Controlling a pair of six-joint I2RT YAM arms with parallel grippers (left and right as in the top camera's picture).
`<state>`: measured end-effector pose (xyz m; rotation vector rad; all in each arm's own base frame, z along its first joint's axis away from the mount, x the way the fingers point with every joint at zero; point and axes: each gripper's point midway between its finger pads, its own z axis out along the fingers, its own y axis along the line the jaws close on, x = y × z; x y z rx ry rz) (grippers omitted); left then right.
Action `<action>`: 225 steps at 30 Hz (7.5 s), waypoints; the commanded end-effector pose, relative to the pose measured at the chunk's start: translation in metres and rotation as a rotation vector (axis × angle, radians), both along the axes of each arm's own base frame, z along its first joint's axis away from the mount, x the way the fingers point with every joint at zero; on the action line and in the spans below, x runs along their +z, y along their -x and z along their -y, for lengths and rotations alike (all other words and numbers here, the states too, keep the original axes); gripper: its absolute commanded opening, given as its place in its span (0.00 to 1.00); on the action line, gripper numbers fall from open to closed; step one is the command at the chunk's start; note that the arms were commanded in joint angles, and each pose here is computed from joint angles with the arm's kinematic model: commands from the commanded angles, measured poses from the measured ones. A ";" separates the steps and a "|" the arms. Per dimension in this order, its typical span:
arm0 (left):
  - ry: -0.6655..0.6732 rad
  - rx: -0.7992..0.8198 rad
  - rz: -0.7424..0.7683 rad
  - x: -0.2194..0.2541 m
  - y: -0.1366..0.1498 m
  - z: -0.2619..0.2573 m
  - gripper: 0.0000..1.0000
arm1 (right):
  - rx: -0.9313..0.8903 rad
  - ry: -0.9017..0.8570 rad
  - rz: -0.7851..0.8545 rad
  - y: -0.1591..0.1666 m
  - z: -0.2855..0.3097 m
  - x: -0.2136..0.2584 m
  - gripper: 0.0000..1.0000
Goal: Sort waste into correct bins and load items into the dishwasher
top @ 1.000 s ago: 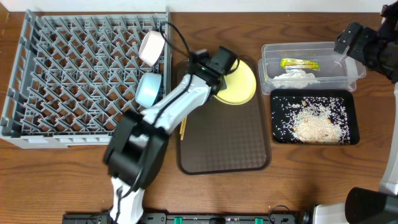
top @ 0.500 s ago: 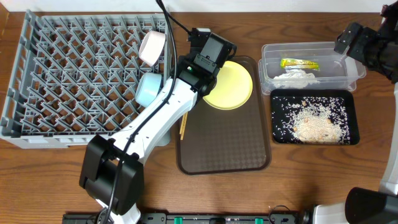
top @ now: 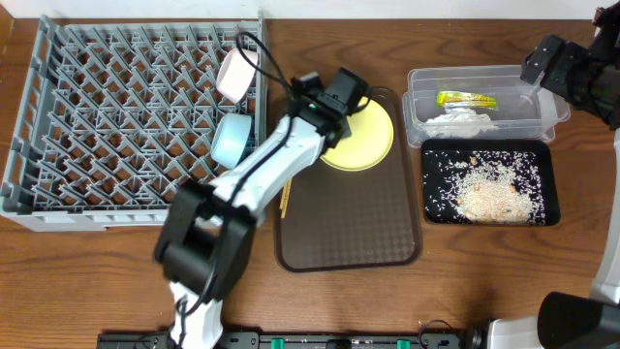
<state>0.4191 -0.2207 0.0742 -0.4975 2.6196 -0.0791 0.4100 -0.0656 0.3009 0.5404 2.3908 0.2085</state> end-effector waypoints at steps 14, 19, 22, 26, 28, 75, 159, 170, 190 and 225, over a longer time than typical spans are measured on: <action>0.020 0.120 -0.163 -0.050 0.024 -0.001 0.39 | -0.003 -0.007 0.004 -0.002 0.000 0.002 0.99; 0.026 0.154 -0.179 -0.058 0.027 0.000 0.44 | -0.003 -0.007 0.004 -0.001 0.000 0.002 0.99; 0.040 0.148 -0.199 -0.066 0.028 0.004 0.44 | -0.003 -0.007 0.004 -0.001 0.000 0.002 0.99; 0.052 0.144 -0.215 -0.074 0.029 0.007 0.45 | -0.003 -0.007 0.004 -0.001 0.000 0.002 0.99; 0.054 0.143 -0.212 -0.074 0.028 0.008 0.45 | -0.003 -0.007 0.004 -0.001 0.000 0.002 0.99; -0.163 -0.318 -0.012 0.009 0.006 0.000 0.07 | -0.003 -0.007 0.004 -0.001 0.000 0.002 0.99; -0.154 -0.277 -0.023 -0.021 -0.003 0.005 0.07 | -0.003 -0.007 0.004 -0.001 0.000 0.002 0.99; -0.269 -0.378 -0.045 -0.012 0.003 -0.009 0.07 | -0.003 -0.007 0.004 -0.001 0.000 0.002 0.99; -0.421 -0.417 0.052 0.036 -0.004 -0.030 0.07 | -0.003 -0.007 0.004 -0.001 0.000 0.002 0.99; -0.098 -0.608 0.138 0.092 -0.002 -0.004 0.58 | -0.003 -0.007 0.004 -0.002 0.000 0.002 0.99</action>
